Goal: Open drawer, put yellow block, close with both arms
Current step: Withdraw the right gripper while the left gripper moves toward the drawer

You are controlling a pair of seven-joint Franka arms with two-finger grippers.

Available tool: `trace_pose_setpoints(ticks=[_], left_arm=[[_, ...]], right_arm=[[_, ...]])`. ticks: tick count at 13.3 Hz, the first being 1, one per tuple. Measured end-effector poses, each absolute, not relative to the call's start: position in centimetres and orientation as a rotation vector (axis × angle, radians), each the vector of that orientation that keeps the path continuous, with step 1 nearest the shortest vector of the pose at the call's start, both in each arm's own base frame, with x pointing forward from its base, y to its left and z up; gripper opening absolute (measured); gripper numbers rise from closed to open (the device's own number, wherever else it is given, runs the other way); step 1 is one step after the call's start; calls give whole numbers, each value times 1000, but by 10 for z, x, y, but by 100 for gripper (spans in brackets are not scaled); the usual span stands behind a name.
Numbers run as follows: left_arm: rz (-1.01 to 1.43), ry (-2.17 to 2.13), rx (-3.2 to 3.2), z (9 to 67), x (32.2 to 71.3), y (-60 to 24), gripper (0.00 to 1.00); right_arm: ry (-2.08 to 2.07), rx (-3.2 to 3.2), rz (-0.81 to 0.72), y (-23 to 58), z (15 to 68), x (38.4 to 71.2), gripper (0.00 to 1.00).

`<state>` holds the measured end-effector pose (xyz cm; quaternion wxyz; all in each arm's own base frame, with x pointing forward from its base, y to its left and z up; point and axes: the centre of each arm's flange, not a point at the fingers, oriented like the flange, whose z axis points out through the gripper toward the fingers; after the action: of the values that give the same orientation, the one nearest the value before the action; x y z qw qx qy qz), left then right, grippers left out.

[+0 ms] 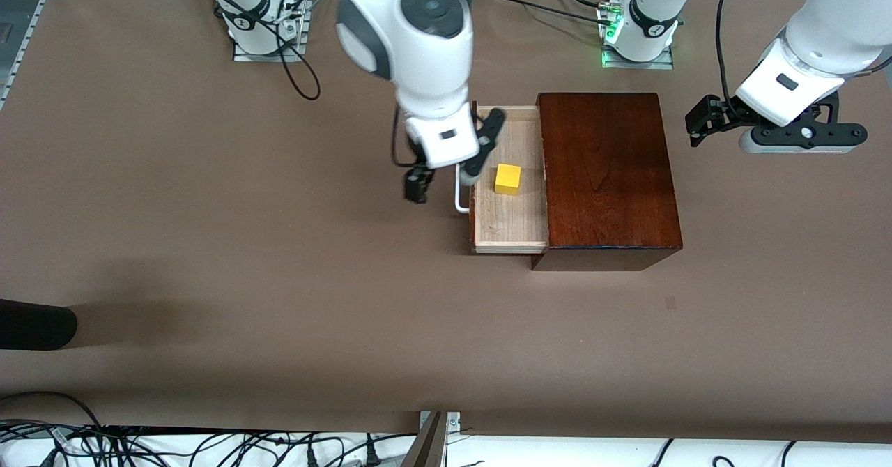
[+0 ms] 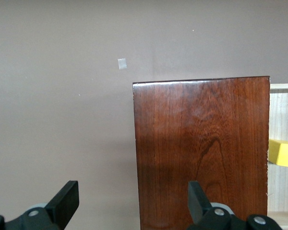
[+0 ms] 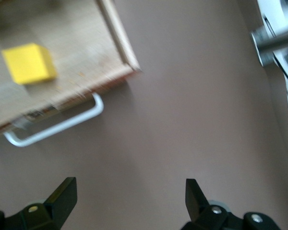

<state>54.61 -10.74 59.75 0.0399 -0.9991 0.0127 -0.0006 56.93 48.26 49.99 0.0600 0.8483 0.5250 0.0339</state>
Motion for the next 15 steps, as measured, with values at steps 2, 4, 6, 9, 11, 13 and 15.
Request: trace_pose_setpoints(ticks=[2, 4, 6, 9, 11, 13, 15], left_arm=[[-18, 51, -3064, 602, 547, -112, 100], [-33, 68, -3081, 608, 546, -121, 100], [-32, 118, -3080, 608, 542, -138, 100], [80, 191, -3055, 576, 544, -165, 100], [121, 234, -3030, 559, 546, -179, 100], [133, 285, -3023, 554, 542, -197, 100], [144, 333, -3015, 548, 533, -228, 100]], right_arm=[[1497, 2618, 38, 440, 501, 595, 100], [1420, 2656, -15, 404, 503, 613, 100], [1333, 2695, -45, 372, 505, 623, 100], [1141, 2777, -49, 313, 503, 632, 100], [1001, 2833, -31, 270, 506, 635, 100], [870, 2889, -24, 228, 513, 631, 100], [729, 2952, 5, 190, 516, 626, 100]])
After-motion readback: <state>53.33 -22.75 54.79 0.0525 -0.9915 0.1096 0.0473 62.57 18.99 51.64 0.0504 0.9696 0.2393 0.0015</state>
